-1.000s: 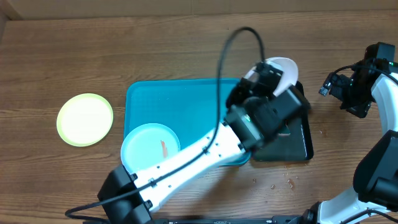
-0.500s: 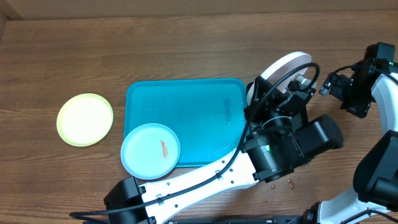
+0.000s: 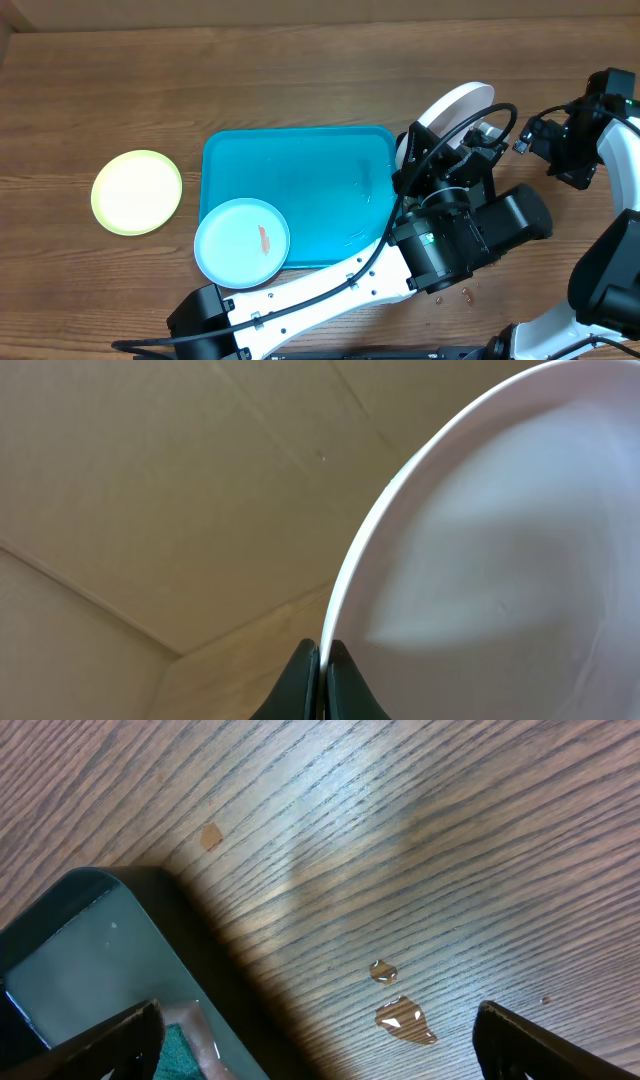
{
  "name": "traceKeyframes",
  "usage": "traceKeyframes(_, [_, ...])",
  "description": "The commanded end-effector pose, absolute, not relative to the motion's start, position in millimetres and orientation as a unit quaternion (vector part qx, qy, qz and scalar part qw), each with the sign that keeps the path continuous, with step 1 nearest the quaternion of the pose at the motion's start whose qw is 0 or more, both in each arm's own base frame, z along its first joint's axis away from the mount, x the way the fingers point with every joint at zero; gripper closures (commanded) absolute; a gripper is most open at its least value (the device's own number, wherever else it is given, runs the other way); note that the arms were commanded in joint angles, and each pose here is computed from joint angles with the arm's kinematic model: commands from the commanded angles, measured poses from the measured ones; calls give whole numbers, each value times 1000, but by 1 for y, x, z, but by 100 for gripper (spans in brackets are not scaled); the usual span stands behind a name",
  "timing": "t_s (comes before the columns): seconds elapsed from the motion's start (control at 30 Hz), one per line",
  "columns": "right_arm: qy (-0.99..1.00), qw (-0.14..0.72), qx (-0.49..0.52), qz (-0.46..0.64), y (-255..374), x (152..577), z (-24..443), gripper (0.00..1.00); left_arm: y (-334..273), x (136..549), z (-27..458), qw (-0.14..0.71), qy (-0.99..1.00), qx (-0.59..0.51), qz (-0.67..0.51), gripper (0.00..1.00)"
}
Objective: Clean dirty plates on tray and stack at the side
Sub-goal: 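Carry the white plate left and lay it on the yellow plate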
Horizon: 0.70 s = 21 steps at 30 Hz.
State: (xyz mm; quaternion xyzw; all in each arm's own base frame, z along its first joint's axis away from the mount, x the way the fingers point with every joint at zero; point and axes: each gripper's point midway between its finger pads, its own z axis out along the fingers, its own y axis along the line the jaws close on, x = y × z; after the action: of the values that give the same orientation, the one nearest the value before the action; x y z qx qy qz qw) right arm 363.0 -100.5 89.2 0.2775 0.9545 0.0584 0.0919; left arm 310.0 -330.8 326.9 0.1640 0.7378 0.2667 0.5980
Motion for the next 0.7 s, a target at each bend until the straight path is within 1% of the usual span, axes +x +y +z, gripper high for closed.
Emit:
traceKeyframes(0.0, [953, 106, 279, 59, -103, 368, 97, 0, -329, 309, 343, 607, 738, 153, 251, 96])
traceKeyframes(0.2, [953, 107, 279, 58, -103, 368, 97, 0, -346, 307, 315, 584, 778, 166, 165, 95])
traceKeyframes(0.3, [953, 107, 279, 58, -103, 368, 97, 0, -341, 311, 303, 573, 796, 135, 145, 96])
traceKeyframes(0.4, [953, 106, 279, 59, -103, 368, 97, 0, -323, 328, 303, 578, 799, 80, 145, 96])
traceKeyframes(0.47, [953, 106, 279, 59, -103, 368, 97, 0, -320, 337, 302, 576, 807, 55, 122, 96])
traceKeyframes(0.5, [953, 106, 279, 59, -103, 368, 97, 0, -328, 339, 297, 565, 817, 66, 95, 96])
traceKeyframes(0.53, [953, 106, 279, 59, -103, 368, 97, 0, -340, 337, 291, 551, 825, 102, 79, 96])
traceKeyframes(0.57, [953, 107, 279, 58, -103, 368, 97, 0, -347, 336, 288, 542, 824, 145, 83, 96])
traceKeyframes(0.6, [953, 106, 279, 59, -103, 368, 97, 0, -343, 337, 291, 544, 817, 158, 106, 96])
traceKeyframes(0.67, [953, 106, 279, 59, -103, 368, 97, 0, -322, 340, 303, 564, 798, 130, 168, 96])
